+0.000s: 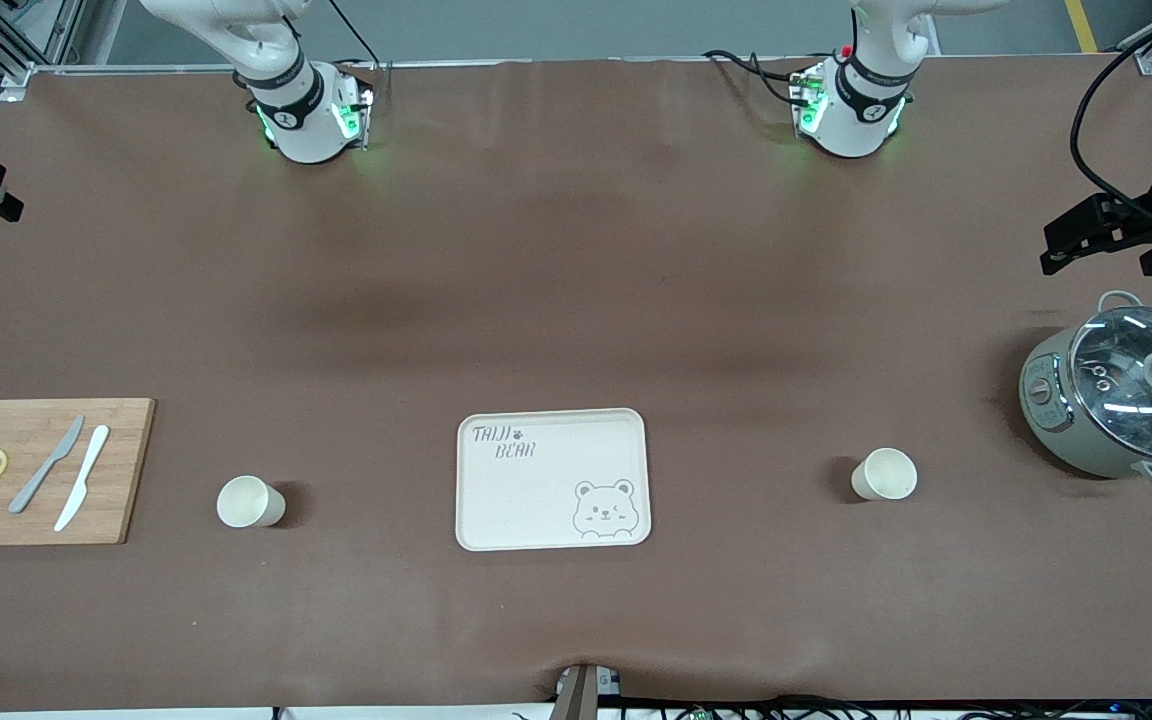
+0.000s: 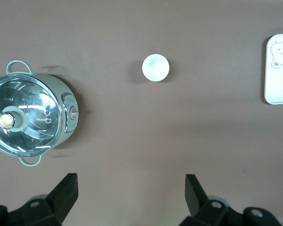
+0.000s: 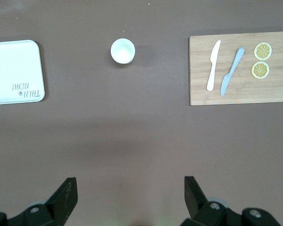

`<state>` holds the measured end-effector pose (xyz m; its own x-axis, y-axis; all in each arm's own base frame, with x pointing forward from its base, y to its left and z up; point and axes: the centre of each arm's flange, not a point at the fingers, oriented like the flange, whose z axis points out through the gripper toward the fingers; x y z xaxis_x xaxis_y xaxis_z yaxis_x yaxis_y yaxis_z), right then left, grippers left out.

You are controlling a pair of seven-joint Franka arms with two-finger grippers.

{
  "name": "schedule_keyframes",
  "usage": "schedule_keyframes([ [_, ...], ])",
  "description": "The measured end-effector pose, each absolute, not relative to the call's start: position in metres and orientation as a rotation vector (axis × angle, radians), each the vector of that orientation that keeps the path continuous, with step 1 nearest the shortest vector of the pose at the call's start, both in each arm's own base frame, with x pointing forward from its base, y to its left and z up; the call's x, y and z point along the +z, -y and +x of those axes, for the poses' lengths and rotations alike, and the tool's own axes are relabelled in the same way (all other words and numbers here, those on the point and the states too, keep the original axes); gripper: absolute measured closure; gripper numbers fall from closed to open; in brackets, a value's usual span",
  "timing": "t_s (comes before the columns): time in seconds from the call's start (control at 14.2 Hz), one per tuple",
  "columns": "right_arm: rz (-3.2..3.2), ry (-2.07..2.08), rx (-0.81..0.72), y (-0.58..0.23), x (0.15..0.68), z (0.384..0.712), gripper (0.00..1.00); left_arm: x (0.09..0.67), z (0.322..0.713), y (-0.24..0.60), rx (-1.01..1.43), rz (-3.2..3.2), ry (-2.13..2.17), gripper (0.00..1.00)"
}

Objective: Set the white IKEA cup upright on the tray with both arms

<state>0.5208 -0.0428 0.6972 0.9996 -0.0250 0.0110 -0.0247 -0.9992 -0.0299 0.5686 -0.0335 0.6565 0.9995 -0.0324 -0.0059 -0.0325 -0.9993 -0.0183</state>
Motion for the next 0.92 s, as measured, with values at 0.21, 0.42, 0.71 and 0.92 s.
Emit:
schedule_keyframes([
  [0.21, -3.112, -0.039, -0.019, 0.043, 0.697, 0.521, 0.00, 0.657, 0.570, 0.034, -0.008, -3.123, -0.051, 0.00],
  [0.42, -3.112, -0.039, -0.020, 0.043, 0.698, 0.521, 0.00, 0.656, 0.570, 0.032, -0.007, -3.110, -0.050, 0.00],
  [0.71, -3.112, -0.038, -0.041, 0.043, 0.702, 0.521, 0.00, 0.650, 0.574, 0.031, -0.005, -3.053, -0.058, 0.00],
  [0.92, -3.115, -0.037, -0.127, 0.042, 0.712, 0.527, 0.00, 0.626, 0.587, 0.035, 0.044, -3.052, -0.070, 0.00],
])
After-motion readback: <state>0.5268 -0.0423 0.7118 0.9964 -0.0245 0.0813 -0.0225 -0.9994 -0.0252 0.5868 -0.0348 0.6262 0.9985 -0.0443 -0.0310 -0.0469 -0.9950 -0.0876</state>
